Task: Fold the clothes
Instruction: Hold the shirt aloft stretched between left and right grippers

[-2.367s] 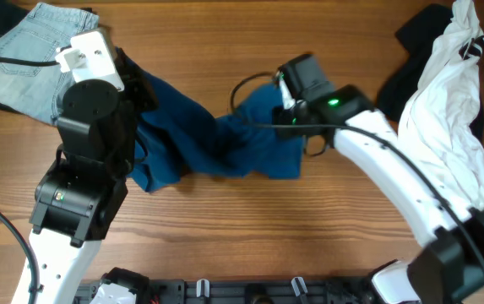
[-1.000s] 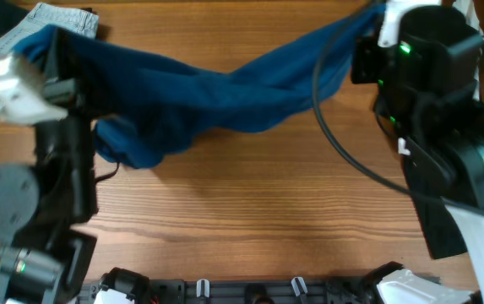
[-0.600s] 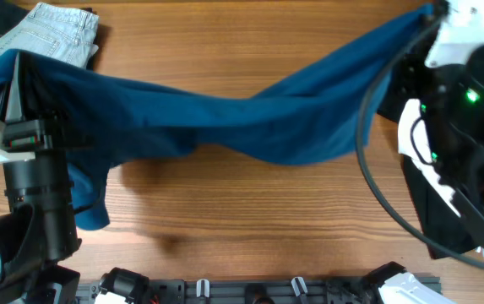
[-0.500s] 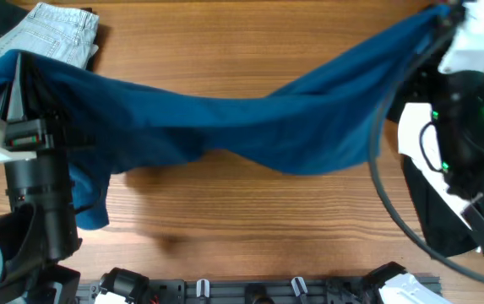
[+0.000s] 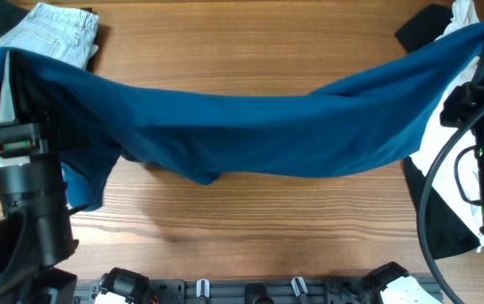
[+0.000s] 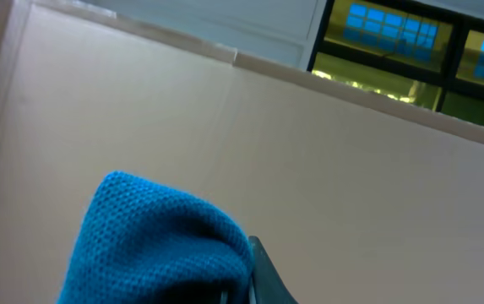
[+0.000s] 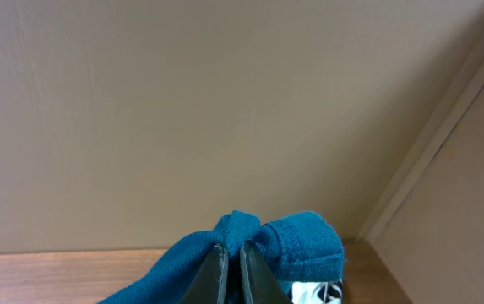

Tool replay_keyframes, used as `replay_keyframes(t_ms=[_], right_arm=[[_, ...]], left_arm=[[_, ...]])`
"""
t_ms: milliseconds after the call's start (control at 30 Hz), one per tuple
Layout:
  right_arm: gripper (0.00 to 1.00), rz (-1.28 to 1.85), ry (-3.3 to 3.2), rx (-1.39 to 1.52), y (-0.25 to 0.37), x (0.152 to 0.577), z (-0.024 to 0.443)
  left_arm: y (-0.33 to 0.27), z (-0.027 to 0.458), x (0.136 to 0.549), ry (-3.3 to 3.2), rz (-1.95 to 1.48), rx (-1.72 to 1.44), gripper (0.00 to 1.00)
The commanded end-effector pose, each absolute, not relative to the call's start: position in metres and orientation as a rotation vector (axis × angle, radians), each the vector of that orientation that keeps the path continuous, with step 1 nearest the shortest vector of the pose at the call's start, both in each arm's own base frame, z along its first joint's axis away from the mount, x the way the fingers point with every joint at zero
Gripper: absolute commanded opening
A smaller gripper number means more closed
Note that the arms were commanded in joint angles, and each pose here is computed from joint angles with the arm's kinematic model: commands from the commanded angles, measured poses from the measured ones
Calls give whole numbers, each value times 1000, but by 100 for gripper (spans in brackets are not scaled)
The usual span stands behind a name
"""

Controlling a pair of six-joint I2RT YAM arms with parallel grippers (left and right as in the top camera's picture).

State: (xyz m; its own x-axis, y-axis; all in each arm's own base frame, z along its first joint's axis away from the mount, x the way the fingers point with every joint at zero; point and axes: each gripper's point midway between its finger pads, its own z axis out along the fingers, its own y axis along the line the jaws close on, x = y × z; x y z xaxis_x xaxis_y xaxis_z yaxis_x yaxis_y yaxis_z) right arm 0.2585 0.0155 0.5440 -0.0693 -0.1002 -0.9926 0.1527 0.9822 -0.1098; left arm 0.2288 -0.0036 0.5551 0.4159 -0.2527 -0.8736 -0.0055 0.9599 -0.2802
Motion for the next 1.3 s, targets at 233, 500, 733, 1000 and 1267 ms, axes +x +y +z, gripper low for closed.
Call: replay_keyframes(t_ms=[233, 500, 733, 1000, 1267], right_arm=[[4, -260, 1529, 69, 4, 251, 573], [4, -264, 1525, 88, 2, 250, 574], [4, -235, 1569, 113, 2, 251, 561], [4, -240, 1615, 186, -6, 249, 547], [4, -229, 1728, 247, -11, 243, 515]], left_arm=[[25, 637, 156, 926, -16, -224, 4], [29, 641, 149, 928, -2, -227, 4], [23, 617, 168, 1051, 31, -197, 4], [34, 605, 185, 1106, 97, -276, 4], [28, 596, 208, 1157, 122, -271, 4]])
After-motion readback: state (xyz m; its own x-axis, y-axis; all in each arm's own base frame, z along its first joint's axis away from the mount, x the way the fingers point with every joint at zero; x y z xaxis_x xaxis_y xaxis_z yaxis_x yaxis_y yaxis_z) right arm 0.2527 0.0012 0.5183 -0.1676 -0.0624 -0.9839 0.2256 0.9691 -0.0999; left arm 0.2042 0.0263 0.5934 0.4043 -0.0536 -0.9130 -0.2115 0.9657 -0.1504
